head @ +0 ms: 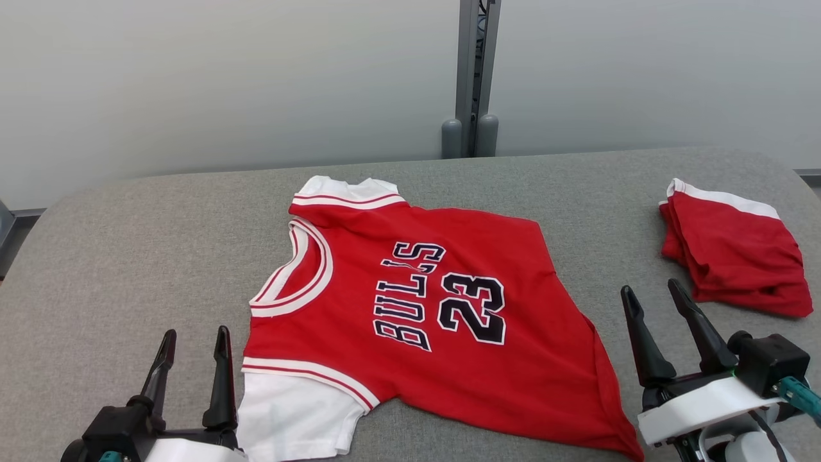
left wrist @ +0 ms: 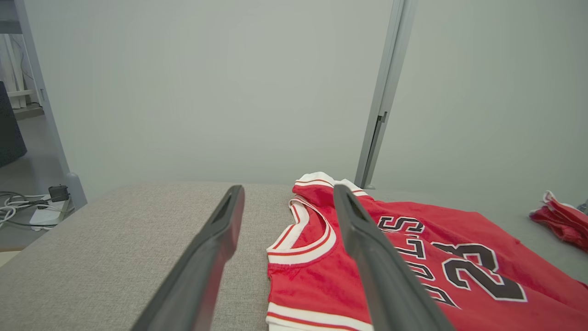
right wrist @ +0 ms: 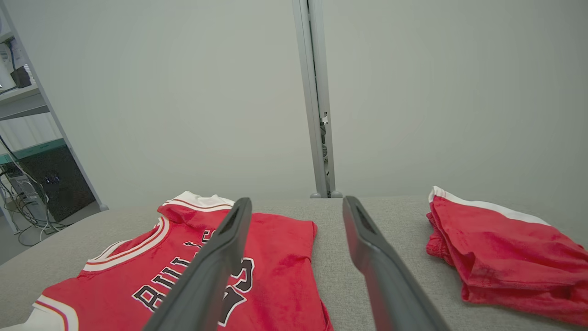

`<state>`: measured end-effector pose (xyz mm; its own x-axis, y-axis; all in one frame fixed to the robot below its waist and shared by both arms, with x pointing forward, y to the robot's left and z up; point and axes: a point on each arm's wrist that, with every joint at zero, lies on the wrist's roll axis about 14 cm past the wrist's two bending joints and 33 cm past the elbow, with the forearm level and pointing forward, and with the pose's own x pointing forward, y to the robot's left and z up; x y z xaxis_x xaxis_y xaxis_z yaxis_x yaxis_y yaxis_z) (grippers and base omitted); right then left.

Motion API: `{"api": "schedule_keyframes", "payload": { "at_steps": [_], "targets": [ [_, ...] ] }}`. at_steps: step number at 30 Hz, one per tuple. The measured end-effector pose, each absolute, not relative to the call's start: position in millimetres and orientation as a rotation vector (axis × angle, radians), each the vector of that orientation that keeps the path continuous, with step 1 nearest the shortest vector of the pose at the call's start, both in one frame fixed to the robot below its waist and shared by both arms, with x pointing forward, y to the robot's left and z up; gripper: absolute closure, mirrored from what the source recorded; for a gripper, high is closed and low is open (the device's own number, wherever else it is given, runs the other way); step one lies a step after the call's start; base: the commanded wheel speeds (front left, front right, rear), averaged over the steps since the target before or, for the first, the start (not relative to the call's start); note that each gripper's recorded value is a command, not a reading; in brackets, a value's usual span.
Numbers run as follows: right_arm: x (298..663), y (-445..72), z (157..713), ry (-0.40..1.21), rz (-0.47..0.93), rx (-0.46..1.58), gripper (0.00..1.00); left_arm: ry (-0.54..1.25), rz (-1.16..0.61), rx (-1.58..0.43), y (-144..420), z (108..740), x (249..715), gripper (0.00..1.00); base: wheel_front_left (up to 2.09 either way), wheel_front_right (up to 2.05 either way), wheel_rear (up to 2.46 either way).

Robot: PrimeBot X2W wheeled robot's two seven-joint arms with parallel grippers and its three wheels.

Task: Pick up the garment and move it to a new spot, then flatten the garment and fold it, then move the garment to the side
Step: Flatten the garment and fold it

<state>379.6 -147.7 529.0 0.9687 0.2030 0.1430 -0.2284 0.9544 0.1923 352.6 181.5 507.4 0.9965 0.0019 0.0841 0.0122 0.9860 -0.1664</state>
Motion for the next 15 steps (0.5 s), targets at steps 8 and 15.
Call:
{"api": "schedule_keyframes", "payload": {
  "at_steps": [8,15],
  "targets": [
    [381.6,-182.1,526.2,-0.101,0.150,0.159,0.00,-0.047,-0.014,-0.146,186.5,497.2,350.8,0.00,0.00,0.00,0.00],
    [354.0,-174.6,457.4,0.257,0.200,0.204,0.00,0.144,-0.057,-0.174,180.4,463.2,343.6,0.00,0.00,0.00,0.00]
  ]
}}
